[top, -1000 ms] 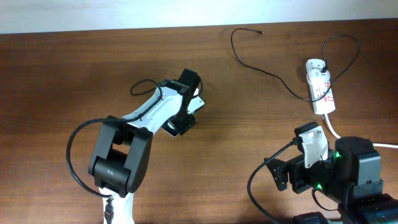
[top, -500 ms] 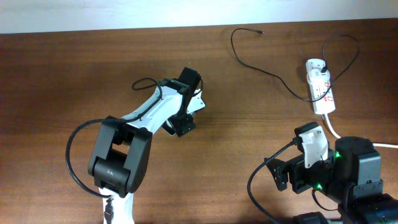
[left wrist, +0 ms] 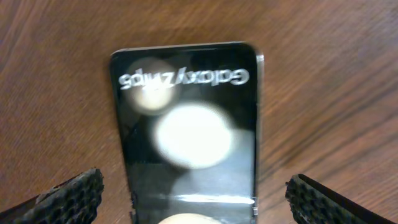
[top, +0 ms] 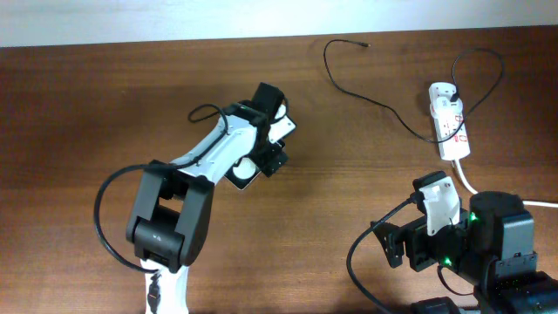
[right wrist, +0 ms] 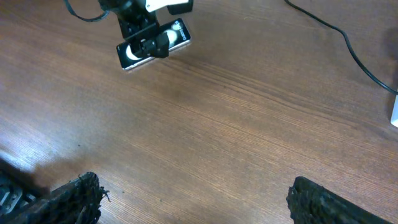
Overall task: Plug charger to phone and switch on socket
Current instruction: 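Grasp the phone's short edge with the left gripper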
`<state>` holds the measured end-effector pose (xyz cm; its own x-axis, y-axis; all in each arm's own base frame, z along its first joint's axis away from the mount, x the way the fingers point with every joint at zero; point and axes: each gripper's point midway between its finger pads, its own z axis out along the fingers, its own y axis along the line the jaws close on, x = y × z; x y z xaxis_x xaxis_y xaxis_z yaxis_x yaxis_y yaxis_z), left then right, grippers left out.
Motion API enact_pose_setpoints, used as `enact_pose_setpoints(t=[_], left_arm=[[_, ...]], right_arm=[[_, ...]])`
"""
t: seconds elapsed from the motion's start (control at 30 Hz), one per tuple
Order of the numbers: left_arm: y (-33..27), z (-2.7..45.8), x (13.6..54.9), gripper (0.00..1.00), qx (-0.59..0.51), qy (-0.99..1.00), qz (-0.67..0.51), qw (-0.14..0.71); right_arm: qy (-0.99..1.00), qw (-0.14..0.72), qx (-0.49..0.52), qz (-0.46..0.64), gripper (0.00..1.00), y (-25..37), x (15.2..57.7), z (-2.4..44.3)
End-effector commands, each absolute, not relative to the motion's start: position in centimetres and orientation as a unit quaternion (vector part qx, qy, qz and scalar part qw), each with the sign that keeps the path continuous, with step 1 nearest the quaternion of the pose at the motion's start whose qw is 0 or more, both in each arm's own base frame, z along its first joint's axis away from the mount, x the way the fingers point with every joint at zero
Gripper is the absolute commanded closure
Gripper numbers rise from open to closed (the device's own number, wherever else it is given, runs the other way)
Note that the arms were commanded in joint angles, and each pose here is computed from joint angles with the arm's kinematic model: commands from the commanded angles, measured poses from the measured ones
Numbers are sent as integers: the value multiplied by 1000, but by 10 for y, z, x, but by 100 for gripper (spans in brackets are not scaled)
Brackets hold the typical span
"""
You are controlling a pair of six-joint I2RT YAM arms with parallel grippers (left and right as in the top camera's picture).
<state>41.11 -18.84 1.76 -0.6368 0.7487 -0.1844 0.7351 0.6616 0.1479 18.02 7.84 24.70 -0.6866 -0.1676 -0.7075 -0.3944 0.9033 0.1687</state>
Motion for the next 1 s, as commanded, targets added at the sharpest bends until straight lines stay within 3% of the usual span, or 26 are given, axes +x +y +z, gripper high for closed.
enact_pose_setpoints(t=[0.0,0.27,0.53,0.8,0.87,0.9,0.93,0.97], left_arm=[[-182,-3,414,1,385,918,8,94],[-168,-50,382,0,386,923,9,1],[-166,-54,379,31,471,882,10,-9],[-170,-54,390,23,647,762,15,11],[-170,-54,393,31,685,728,22,14],[-165,-54,398,23,689,724,41,12],[-162,-53,405,1,687,724,61,18],[-162,-53,407,1,686,725,61,21]], right_arm=[[906,364,-154,153,1,78,180,246],[906,364,-154,153,1,78,180,246],[906,364,-154,153,1,78,180,246],[906,364,-154,153,1,78,180,246],[906,364,-154,153,1,78,180,246],[906,364,-154,153,1,78,180,246],[906,364,-154,153,1,78,180,246],[906,364,-154,153,1,78,180,246]])
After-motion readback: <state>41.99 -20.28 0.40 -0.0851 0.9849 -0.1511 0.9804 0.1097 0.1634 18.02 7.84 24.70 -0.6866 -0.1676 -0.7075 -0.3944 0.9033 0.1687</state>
